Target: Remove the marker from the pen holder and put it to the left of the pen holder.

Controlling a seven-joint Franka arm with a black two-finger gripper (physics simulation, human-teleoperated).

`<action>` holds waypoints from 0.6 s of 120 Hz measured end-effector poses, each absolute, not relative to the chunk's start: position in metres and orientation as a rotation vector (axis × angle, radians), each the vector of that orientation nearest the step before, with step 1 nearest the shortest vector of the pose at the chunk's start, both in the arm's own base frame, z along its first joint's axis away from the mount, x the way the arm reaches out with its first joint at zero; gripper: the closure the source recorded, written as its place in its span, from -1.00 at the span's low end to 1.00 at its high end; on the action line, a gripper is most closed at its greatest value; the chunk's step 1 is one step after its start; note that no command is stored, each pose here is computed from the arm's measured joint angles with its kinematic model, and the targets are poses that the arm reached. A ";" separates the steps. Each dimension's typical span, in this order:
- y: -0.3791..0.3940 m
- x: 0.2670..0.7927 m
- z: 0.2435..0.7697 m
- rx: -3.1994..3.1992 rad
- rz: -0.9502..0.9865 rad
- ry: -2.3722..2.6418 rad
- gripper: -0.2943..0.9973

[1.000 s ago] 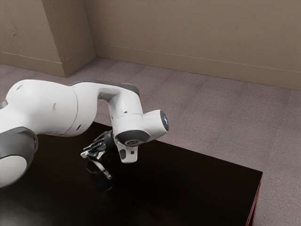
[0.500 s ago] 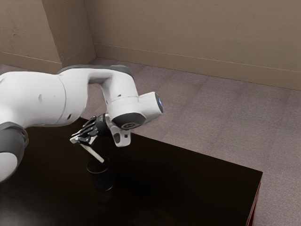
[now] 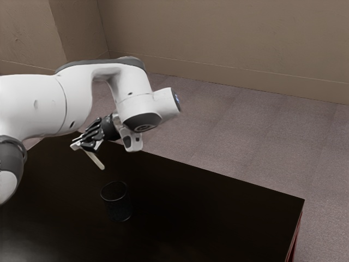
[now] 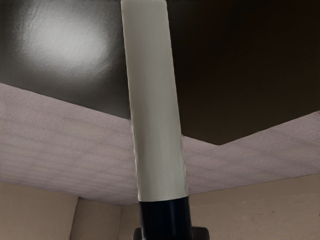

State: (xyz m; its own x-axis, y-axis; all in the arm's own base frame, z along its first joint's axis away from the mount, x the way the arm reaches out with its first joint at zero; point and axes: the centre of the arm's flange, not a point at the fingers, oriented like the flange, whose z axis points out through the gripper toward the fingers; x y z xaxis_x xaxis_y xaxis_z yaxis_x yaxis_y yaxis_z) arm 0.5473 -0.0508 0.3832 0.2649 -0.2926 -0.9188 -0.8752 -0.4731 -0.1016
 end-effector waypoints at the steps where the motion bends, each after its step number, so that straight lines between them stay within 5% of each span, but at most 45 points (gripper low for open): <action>1: -0.050 0.547 0.383 -1.915 1.195 1.056 0.67; 30: -0.004 0.557 0.370 -2.089 1.115 1.153 0.67; 72: 0.055 0.576 0.353 -2.413 0.675 1.282 0.63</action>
State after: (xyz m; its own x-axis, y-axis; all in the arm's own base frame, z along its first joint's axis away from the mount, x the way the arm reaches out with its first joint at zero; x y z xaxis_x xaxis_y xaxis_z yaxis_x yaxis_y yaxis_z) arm 0.5758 0.0555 0.3527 0.4839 -0.6830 -0.5470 -0.8374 -0.5430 -0.0628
